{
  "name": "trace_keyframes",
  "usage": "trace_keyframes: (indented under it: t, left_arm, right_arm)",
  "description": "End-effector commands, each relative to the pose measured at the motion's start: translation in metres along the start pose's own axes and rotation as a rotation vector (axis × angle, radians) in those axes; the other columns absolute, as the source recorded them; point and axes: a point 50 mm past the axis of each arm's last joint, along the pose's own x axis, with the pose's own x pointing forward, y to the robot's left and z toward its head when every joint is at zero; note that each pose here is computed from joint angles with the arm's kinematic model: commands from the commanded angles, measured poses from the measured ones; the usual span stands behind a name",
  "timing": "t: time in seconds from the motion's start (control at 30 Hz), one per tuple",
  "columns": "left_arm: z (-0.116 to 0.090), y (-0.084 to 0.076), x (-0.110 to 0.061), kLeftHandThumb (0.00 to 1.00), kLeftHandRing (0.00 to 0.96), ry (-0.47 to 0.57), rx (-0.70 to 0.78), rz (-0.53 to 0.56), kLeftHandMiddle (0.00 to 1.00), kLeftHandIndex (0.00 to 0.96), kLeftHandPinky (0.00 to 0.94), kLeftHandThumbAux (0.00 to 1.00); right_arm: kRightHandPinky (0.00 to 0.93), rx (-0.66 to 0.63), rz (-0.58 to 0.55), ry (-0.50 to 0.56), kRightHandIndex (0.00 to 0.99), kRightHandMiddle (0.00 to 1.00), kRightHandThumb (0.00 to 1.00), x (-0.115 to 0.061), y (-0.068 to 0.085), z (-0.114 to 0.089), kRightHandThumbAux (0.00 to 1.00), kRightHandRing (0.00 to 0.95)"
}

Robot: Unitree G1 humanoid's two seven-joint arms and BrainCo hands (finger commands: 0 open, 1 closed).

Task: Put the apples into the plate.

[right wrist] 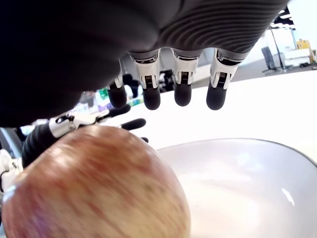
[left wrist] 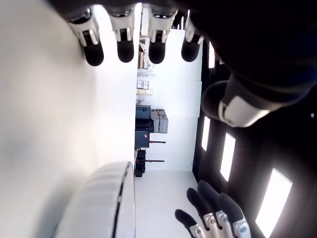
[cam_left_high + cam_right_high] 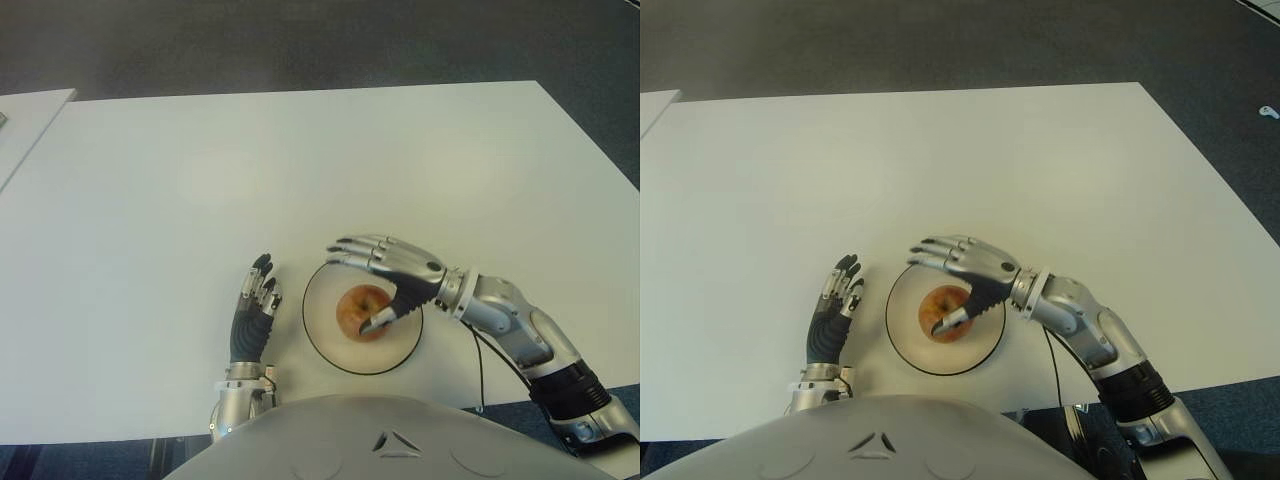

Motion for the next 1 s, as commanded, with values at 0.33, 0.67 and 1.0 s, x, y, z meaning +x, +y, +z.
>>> trace_keyframes:
  t: [0.33, 0.67, 1.0]
  left_arm:
    - [-0.003, 0.002, -0.007, 0.031, 0.0, 0.023, -0.003, 0.028, 0.0, 0.0, 0.0, 0.493]
    - [-0.001, 0.007, -0.011, 0.033, 0.0, 0.021, -0.017, 0.033, 0.0, 0.0, 0.006, 0.5]
    - [0.0, 0.013, -0.011, 0.076, 0.0, -0.023, -0.025, 0.135, 0.013, 0.0, 0.003, 0.483]
  right_arm:
    - [0.0, 0.798, -0.515, 0.302, 0.0, 0.0, 0.11, -0.037, 0.001, -0.047, 0.223, 0.0]
    - [0.0, 1.072, -0.745, 0.417, 0.001, 0.0, 0.087, -0.081, 0.027, -0.073, 0.334, 0.0]
    - [0.092, 1.212, -0.996, 0.47, 0.126, 0.11, 0.138, -0.098, 0.05, -0.064, 0.365, 0.062]
